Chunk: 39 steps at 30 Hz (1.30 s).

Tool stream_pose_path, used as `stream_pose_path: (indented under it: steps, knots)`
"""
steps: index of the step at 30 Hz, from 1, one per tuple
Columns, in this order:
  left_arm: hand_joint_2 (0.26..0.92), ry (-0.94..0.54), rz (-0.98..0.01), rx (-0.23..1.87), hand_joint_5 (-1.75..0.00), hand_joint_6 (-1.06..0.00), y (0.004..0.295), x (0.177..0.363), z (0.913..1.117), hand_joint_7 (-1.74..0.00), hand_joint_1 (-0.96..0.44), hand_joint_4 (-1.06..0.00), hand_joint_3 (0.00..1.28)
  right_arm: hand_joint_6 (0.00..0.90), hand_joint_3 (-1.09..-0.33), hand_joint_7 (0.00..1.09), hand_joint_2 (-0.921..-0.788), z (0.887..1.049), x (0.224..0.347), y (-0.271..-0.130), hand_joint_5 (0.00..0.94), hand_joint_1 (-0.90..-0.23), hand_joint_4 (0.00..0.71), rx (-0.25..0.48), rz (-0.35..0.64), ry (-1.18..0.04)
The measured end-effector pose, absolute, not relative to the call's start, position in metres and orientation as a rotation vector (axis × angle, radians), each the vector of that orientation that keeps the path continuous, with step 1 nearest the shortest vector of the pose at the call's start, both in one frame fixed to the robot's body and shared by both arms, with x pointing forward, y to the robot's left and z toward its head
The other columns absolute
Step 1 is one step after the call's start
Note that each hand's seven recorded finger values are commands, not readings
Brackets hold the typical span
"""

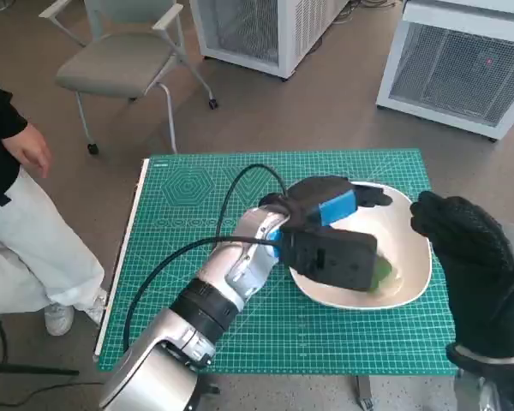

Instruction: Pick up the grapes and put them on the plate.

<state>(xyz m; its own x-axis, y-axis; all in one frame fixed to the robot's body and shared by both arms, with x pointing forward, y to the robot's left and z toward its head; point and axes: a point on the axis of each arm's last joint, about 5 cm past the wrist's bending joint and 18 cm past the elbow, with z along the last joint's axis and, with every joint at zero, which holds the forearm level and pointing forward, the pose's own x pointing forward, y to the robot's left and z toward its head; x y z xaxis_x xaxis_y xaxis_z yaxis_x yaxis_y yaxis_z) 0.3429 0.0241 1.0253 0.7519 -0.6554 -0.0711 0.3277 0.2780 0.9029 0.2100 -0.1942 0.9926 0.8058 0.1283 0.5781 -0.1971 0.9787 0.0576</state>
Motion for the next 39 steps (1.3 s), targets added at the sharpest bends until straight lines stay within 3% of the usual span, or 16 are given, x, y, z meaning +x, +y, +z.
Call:
stream_pose_path:
  steps: [14, 20, 24, 31, 39]
  knots:
    - [0.920, -0.368, -0.649, 1.077, 0.00, -0.29, 0.035, 0.346, 1.027, -0.01, -0.54, -0.11, 0.03, 0.256, -0.594, 0.98, -0.921, 0.991, 0.213, -0.195, 0.752, -0.344, 0.466, 0.121, 0.194, -0.602]
    - [0.921, -0.428, -0.582, 0.972, -0.01, -0.32, 0.059, 0.347, 1.032, -0.02, -0.51, -0.13, 0.03, 0.253, -0.595, 0.98, -0.921, 0.991, 0.214, -0.195, 0.755, -0.344, 0.462, 0.119, 0.200, -0.599]
    - [0.921, -0.480, -0.507, 0.854, -0.02, -0.37, 0.079, 0.345, 1.030, -0.03, -0.48, -0.21, 0.05, 0.252, -0.595, 0.98, -0.921, 0.991, 0.214, -0.195, 0.757, -0.344, 0.461, 0.118, 0.204, -0.598]
    - [0.921, -0.591, -0.341, 0.498, -0.03, -0.42, 0.114, 0.334, 1.000, -0.03, -0.46, -0.33, 0.12, 0.252, -0.594, 0.98, -0.921, 0.992, 0.216, -0.193, 0.759, -0.348, 0.459, 0.119, 0.213, -0.602]
    - [0.921, -0.536, -0.340, 0.161, -0.01, -0.37, 0.143, 0.324, 0.966, 0.00, -0.47, -0.32, 0.13, 0.250, -0.592, 0.98, -0.921, 0.995, 0.220, -0.191, 0.761, -0.351, 0.459, 0.128, 0.234, -0.610]
